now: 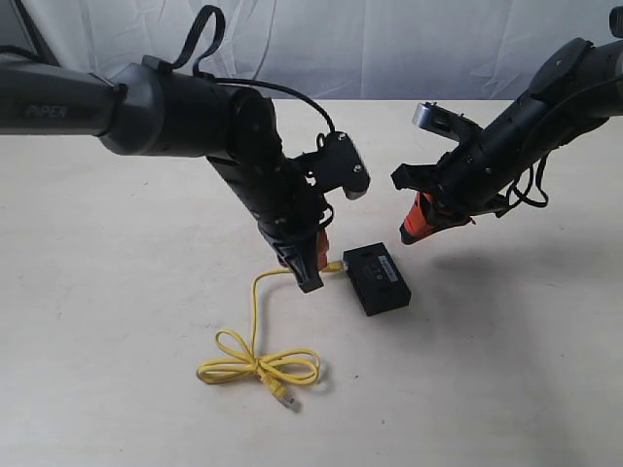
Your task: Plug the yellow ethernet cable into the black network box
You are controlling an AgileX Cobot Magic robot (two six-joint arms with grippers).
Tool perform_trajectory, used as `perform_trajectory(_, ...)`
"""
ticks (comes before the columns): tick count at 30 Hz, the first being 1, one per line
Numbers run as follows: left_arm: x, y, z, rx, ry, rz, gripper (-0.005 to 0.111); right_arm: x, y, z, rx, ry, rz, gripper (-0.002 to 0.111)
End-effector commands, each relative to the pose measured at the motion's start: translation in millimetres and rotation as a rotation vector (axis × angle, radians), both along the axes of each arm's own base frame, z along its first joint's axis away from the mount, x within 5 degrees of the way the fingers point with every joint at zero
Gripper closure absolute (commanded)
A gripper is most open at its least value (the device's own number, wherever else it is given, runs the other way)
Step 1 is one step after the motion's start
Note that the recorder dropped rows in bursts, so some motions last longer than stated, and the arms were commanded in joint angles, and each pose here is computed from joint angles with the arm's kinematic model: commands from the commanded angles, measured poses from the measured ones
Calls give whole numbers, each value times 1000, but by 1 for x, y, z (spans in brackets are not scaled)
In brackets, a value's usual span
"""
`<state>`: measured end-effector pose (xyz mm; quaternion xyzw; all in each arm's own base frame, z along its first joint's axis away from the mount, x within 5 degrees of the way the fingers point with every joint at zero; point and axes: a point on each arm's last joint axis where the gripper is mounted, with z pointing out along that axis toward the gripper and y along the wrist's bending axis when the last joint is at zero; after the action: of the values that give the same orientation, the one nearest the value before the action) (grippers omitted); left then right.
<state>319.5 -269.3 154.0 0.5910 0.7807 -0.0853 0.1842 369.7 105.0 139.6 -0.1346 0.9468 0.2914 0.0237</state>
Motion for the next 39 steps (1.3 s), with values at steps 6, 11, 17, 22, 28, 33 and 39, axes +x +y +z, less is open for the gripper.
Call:
perform_trajectory(6, -4, 5, 22, 3, 5, 35, 96, 0, -1, 3, 0, -10, 6, 109)
perform_trajectory(11, -5, 6, 21, 15, 16, 44, 107, 0, -1, 3, -1, -13, 4, 109)
perform_trajectory(17, -1, 12, 21, 3, 40, 93, 107, 1, -1, 3, -2, -19, -1, 109)
perform_trajectory(22, 10, 33, 20, 11, 112, 231, 107, 0, -1, 4, 6, -10, 3, 109)
perform_trajectory(28, 19, 61, 18, 39, 216, 375, 107, -3, 2, 7, 43, 20, 3, 109)
perform_trajectory(33, 26, 80, 17, 45, 283, 550, 107, -5, 2, 12, 52, 29, 14, 109)
perform_trajectory(39, 34, 98, 19, 28, 311, 681, 107, -12, 0, 24, 30, 10, 47, 109)
